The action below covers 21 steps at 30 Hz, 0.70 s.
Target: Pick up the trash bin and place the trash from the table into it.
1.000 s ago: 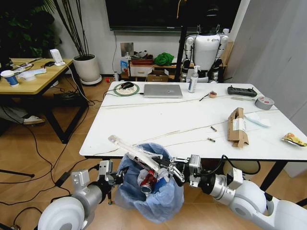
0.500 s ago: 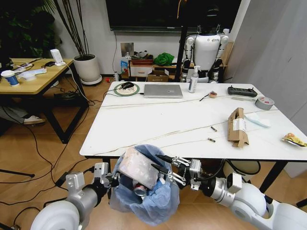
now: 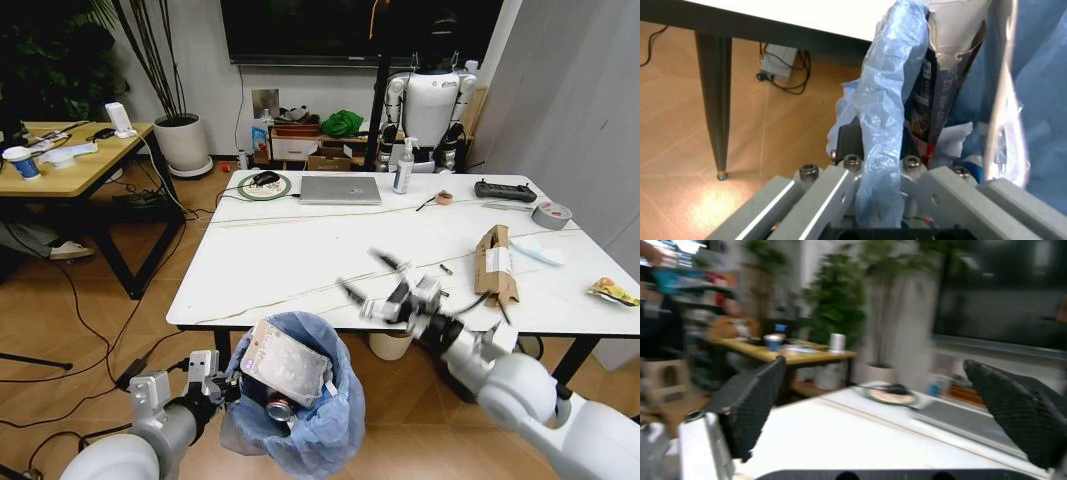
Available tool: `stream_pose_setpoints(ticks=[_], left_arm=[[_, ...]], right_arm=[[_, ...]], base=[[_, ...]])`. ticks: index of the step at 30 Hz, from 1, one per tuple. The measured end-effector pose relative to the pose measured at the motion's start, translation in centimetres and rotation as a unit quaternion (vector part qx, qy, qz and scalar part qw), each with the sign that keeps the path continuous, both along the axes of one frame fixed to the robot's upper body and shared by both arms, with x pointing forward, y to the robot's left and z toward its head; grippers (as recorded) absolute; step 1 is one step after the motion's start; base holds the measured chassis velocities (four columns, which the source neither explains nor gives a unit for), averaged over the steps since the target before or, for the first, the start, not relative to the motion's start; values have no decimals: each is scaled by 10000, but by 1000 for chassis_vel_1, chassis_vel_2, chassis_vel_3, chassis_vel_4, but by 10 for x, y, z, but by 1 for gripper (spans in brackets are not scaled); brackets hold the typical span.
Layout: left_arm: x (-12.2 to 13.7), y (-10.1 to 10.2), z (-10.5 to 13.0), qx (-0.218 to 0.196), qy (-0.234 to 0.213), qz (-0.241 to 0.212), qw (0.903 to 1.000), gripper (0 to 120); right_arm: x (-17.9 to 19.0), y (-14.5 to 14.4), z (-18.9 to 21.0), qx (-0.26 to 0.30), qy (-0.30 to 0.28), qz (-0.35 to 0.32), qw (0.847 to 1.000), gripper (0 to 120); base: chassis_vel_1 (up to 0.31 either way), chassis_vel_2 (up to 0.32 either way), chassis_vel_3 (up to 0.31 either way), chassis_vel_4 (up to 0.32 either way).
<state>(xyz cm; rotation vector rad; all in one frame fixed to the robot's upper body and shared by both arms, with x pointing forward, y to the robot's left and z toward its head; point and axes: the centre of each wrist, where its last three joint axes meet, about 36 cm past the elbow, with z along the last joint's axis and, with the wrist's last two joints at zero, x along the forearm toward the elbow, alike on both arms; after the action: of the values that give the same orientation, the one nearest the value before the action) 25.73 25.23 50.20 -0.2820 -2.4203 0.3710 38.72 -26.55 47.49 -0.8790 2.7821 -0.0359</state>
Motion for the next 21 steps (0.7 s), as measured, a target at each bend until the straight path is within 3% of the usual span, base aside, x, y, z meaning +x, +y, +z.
stream_pose_setpoints(ticks=[7,15,21], left_arm=[[0,0,2,-18,-47,9,10000,0],[-1,-1,3,-37,-85,24,10000,0],[-1,0,3,-37,-88,24,10000,0]], right_arm=[[21,-34,-24,-370,751,-882,9926,100],[30,-85,-40,-1027,1802,-599,9764,100],[41,-100,-44,-1330,2229,-731,9630,100]], base=[[0,0,0,0],[0,0,0,0],[0,0,0,0]])
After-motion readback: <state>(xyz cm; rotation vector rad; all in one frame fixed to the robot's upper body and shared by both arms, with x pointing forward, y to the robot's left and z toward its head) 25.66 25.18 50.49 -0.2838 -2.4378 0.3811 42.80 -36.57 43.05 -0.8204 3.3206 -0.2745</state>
